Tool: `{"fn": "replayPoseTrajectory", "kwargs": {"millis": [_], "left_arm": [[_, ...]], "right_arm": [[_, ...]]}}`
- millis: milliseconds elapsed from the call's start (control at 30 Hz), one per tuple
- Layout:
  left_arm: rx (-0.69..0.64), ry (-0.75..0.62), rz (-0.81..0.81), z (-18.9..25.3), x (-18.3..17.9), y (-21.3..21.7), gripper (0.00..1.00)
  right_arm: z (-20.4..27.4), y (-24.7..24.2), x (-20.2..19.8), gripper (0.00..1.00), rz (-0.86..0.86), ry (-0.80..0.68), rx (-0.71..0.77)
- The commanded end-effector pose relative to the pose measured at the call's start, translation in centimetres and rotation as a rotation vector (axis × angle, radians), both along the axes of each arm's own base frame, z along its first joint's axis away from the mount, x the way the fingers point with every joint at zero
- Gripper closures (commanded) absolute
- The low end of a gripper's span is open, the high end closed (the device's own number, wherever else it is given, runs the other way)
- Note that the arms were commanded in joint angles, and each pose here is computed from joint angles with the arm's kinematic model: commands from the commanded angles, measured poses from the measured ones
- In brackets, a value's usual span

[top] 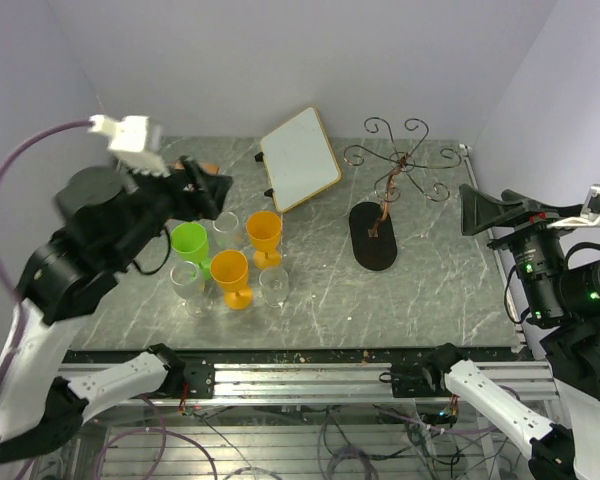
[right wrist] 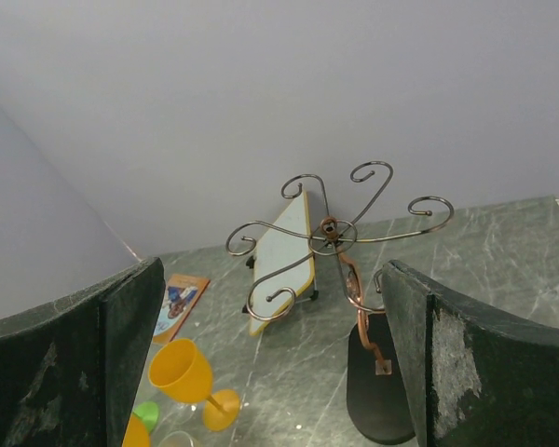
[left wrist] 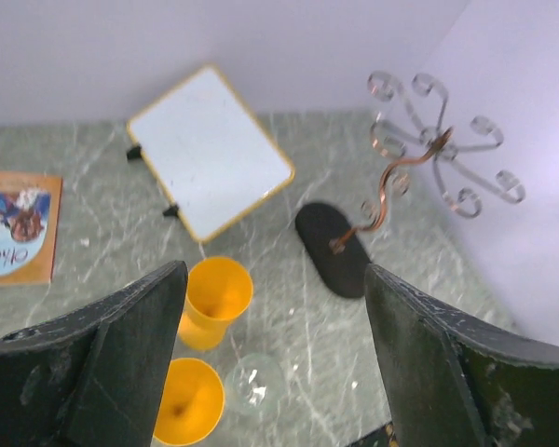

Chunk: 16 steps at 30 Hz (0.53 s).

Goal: Take the wine glass off the wine glass rack

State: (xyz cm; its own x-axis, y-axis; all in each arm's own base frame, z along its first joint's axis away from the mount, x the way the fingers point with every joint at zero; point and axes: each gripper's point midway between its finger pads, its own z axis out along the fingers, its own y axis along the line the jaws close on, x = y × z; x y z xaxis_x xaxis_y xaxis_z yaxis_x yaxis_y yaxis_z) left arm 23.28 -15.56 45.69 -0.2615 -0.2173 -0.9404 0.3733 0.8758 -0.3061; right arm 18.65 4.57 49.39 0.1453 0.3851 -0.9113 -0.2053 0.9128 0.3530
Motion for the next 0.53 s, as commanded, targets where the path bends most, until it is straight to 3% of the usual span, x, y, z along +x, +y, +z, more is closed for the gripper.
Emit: {"fn": "replayPoseTrajectory", "kwargs": {"millis": [0,267,433,500], "left_arm": [[-0.145,-0.192,0.065,5.0,-2.3,3.3,0.12],[-0.24,-0.312,0.117,7.5,-6.4,7.8,0.11],[-0.245,-0.307,0.127,7.3,-6.7,8.3,0.11],[-0.244,-0.302,0.115,7.3,-6.6,7.9,0.11]], "right_arm": [[0.1,-0.6,-0.4,0.0,-0.017,0.006,-0.014],[0.6,-1.2,-0.8,0.0,-0.036,0.006,0.011],[0.8,-1.8,-1.8,0.0,-0.038,-0.067,0.051],[0.5,-2.9,-1.8,0.0,-0.095,-0.019,0.068]]}}
